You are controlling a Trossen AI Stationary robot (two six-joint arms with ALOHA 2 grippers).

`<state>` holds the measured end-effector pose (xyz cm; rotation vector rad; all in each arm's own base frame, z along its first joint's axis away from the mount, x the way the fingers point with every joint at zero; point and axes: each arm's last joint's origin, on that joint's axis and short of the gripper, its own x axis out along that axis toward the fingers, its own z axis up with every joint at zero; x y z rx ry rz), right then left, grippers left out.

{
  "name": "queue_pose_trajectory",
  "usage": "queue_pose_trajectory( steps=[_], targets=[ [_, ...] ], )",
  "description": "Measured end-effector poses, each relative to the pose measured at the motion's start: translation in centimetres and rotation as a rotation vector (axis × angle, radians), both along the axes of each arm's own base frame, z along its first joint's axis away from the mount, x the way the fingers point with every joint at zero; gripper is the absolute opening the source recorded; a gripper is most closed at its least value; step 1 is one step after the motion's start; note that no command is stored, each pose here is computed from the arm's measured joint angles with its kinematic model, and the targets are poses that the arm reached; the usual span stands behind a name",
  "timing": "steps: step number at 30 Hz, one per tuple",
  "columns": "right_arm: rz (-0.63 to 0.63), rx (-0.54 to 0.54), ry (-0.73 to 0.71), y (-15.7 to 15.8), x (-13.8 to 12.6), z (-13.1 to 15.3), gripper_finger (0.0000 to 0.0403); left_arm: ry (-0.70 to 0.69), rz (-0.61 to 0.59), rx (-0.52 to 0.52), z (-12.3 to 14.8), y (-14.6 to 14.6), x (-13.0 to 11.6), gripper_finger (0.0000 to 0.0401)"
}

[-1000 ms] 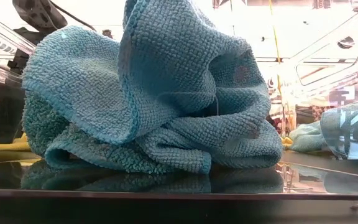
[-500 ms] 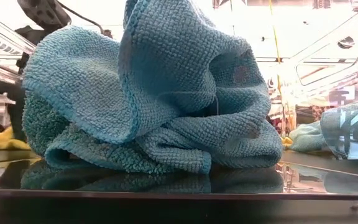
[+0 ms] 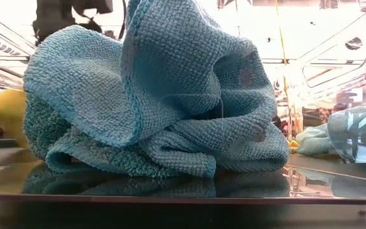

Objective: Sort microfiber towel by color & place in baskets
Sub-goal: Put the yellow microfiber cloth into the top transparent bin

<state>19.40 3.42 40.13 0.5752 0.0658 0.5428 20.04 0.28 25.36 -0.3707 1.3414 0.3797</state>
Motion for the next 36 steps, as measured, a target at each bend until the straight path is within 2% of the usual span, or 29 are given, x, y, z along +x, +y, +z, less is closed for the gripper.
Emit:
queue_pose_trajectory(
  steps=[4,12,20,26,36],
  targets=[
    [-0.024,0.0,0.017,0.0,0.3,-0.2,0.0215,-0.128,0.023,0.051,4.0,0.2,0.1,0.001],
    [-0.024,-0.011,0.065,0.1,1.5,-1.1,0.0215,-0.412,0.009,0.078,11.6,-0.2,0.4,0.001],
    [-0.024,-0.044,0.096,0.2,2.3,-1.8,0.0215,-0.69,-0.068,0.039,16.0,-1.7,1.0,0.001],
    [-0.024,-0.055,0.088,0.2,2.3,-1.8,0.0215,-0.82,-0.147,-0.04,16.9,-3.1,2.2,0.001],
    [-0.023,-0.052,0.089,0.2,2.3,-1.8,0.0215,-0.647,-0.184,-0.027,13.0,-4.3,7.2,0.001]
  ],
)
